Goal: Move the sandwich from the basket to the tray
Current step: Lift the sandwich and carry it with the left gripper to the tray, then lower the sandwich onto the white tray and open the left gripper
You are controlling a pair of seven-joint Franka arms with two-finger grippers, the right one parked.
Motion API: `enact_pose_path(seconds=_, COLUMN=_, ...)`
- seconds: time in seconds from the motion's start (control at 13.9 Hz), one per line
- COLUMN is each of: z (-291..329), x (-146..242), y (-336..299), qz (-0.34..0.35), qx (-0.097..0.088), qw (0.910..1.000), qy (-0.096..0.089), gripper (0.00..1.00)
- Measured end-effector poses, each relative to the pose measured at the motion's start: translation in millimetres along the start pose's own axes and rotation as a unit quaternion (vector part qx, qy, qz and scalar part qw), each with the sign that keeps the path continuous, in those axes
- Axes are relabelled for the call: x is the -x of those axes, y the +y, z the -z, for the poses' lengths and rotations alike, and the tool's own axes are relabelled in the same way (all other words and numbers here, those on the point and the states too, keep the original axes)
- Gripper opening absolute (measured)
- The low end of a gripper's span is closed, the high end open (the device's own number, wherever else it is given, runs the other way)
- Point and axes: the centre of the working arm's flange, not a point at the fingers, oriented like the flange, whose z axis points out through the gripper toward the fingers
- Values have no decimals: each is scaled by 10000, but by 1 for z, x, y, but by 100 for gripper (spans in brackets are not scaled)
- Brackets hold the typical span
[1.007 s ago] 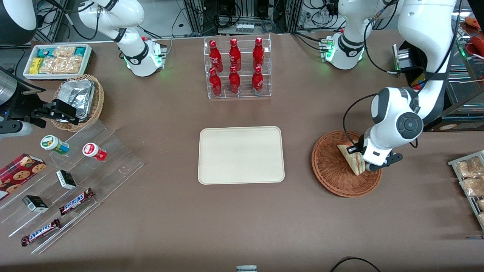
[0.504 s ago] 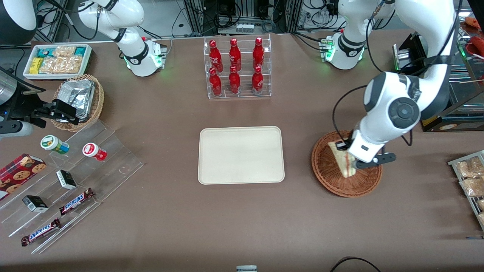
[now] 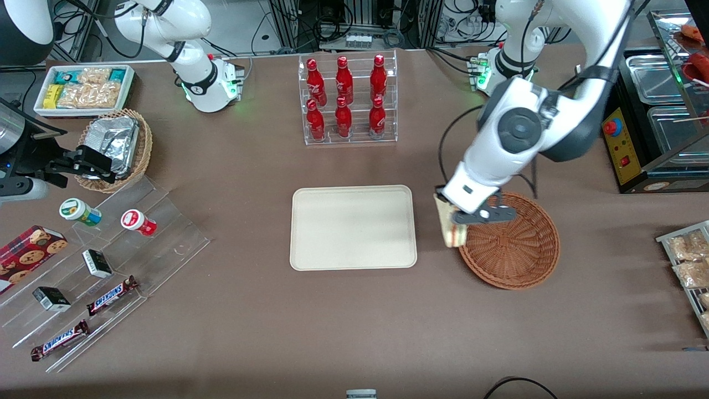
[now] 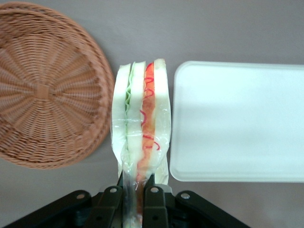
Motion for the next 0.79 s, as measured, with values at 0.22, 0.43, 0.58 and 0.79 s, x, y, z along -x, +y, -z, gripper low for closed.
enact_pose_path(seconds=0.22, z=-19, x=15, y=36, qz=-377, qx=-8, qw=9992, qy=-119, gripper=15)
enact_pose_path(seconds=0.43, z=-43, x=24, y=67, qz=-565, qx=175, qw=9981, qy=-172, gripper=15)
enact_pose_path(seconds=0.58, z=-65, x=33, y=92, qz=-572, qx=80, qw=9983, qy=-114, gripper=15)
enact_pose_path(seconds=0.79, z=-96, x=32, y=116, qz=-341, qx=-133, qw=9993, qy=-43, gripper=15)
